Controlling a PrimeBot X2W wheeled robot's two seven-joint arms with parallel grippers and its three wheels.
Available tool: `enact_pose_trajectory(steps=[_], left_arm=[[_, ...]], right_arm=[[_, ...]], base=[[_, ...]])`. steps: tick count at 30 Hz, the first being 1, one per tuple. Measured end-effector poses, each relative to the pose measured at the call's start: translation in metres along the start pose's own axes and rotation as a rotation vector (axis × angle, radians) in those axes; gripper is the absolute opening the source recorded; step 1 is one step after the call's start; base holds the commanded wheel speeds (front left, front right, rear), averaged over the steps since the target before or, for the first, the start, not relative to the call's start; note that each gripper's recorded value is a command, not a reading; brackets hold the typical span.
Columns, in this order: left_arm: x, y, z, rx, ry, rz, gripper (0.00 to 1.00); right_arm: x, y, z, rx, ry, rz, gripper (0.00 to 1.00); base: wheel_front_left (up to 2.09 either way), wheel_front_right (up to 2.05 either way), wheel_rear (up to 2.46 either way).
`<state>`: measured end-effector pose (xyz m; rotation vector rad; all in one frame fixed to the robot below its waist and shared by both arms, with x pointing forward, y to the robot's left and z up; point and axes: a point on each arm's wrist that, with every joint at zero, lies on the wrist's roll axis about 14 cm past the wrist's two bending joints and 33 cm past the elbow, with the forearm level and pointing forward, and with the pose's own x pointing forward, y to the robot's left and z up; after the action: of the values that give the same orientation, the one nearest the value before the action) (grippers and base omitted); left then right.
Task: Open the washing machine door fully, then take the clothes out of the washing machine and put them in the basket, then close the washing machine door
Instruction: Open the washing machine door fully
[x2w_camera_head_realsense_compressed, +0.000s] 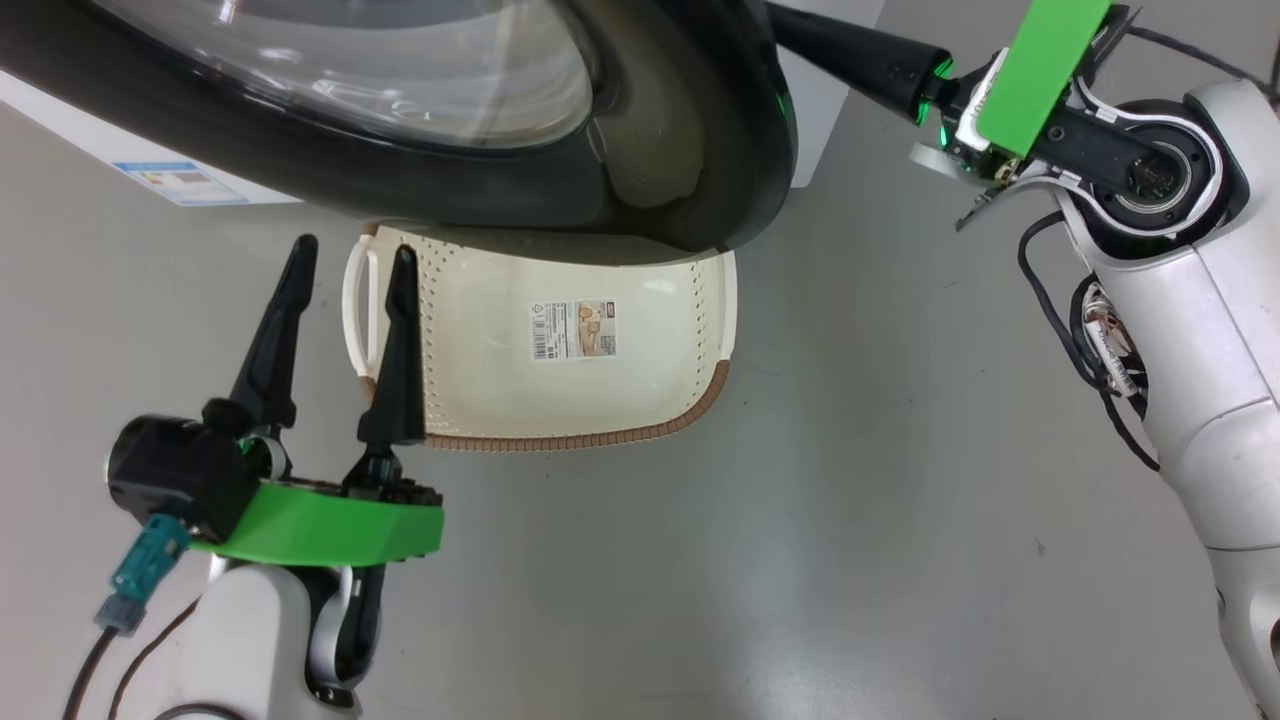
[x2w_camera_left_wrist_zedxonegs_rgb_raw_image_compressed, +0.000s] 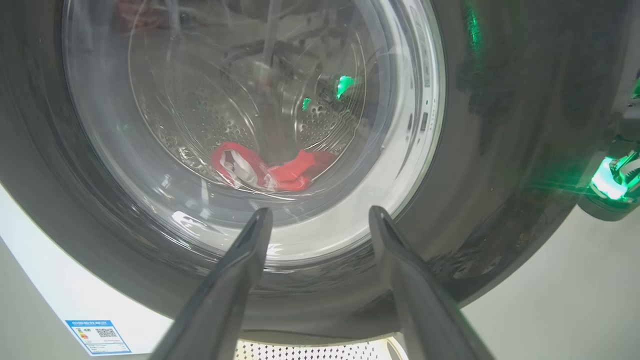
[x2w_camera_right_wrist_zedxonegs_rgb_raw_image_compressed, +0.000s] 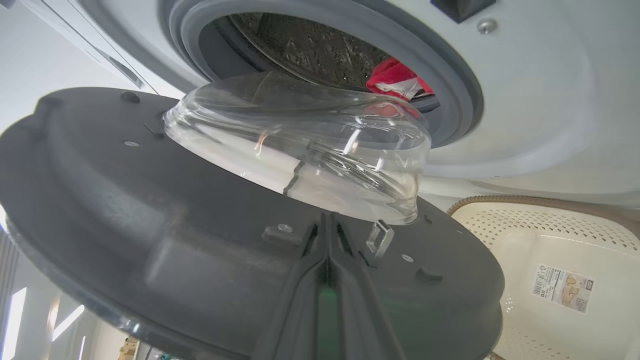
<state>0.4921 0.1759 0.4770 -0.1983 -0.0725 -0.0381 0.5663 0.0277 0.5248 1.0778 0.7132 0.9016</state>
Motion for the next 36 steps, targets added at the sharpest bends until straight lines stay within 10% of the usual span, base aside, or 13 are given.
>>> enact_pose_trajectory(steps=[1, 36], left_arm=[[0.0, 0.0, 0.0, -0.001, 0.001, -0.001, 1.0], [0.003, -0.003, -0.003, -0.02, 0.0, 0.004, 1.0]], right_arm=[[-0.001, -0.001, 0.003, -0.011, -0.018, -0.007, 1.0], [-0.108, -0.073, 0.049, -0.857, -0.539, -0.438, 1.0]], base=[[0.0, 0.0, 0.0], [0.0, 0.0, 0.0]])
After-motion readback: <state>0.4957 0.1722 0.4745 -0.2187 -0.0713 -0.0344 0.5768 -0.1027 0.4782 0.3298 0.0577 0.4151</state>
